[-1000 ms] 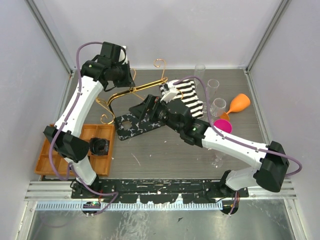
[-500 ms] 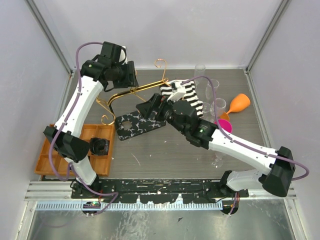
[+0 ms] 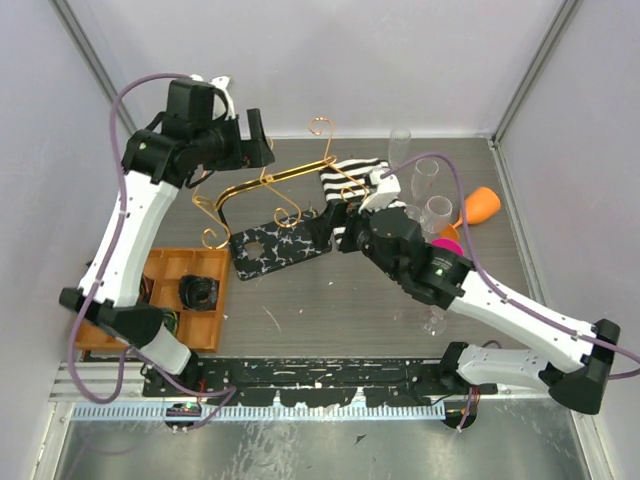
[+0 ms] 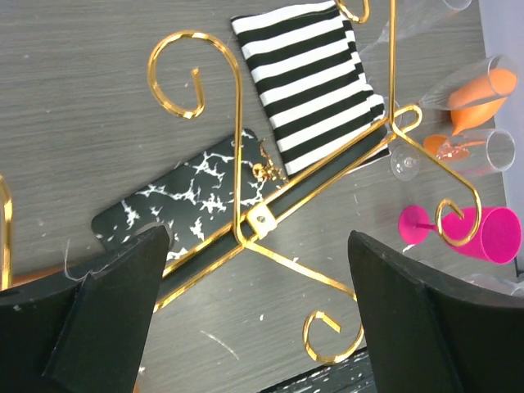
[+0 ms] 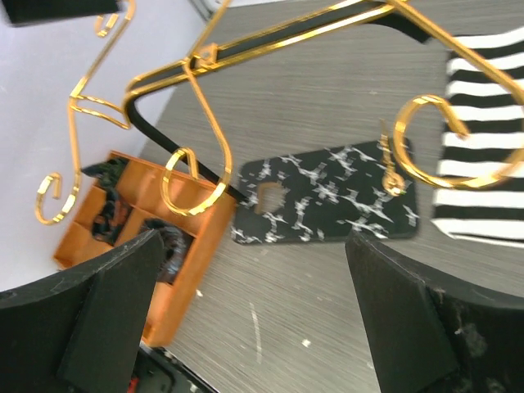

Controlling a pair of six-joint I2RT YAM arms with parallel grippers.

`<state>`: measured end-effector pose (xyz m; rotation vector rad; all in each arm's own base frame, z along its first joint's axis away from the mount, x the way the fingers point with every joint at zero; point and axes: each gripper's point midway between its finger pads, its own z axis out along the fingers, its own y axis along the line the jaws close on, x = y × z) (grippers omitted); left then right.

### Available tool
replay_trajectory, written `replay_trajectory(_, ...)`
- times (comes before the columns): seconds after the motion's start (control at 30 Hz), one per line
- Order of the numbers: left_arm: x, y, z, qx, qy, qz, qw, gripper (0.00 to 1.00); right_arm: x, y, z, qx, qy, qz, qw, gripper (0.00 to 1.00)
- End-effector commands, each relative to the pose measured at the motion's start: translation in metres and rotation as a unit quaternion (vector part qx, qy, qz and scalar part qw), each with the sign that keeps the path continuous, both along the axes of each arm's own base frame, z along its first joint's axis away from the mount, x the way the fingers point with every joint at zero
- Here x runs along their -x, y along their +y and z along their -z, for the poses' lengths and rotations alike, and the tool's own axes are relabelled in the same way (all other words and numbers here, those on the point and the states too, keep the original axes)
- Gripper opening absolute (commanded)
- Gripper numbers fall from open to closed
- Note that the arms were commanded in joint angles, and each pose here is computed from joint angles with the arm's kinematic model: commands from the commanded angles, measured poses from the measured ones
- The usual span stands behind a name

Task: Place the wine glass upside down on the wine glass rack
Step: Move the wine rack to the center of the board, then adjust the wine rack at the center of the board.

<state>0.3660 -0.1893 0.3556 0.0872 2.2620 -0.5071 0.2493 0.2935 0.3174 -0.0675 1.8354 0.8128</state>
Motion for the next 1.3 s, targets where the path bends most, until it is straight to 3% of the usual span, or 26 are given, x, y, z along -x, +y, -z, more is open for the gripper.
replay_trajectory(0.0,0.023,0.023,-0.037,0.004,-0.088,-0.016,0.996,0.98,0.010,-0.053,-0.013,0.051,-0.018,0.054,0.997,1.00)
replay_trajectory(0.23,0.069,0.060,-0.029,0.009,-0.153,-0.057,0.987,0.98,0.031,-0.115,-0.002,0.069,-0.007,0.110,0.992,1.00)
replay_trajectory(0.53,0.139,0.118,-0.022,0.008,-0.204,-0.130,0.970,0.98,0.041,-0.153,0.016,0.101,0.022,0.160,0.982,1.00)
replay_trajectory(0.83,0.191,0.152,0.013,-0.014,-0.182,-0.157,0.971,0.98,0.047,-0.182,0.035,0.152,0.067,0.218,0.962,1.00)
replay_trajectory(1.27,0.205,0.156,0.059,-0.010,-0.170,-0.160,0.972,0.98,0.038,-0.163,0.051,0.179,0.082,0.204,0.959,1.00)
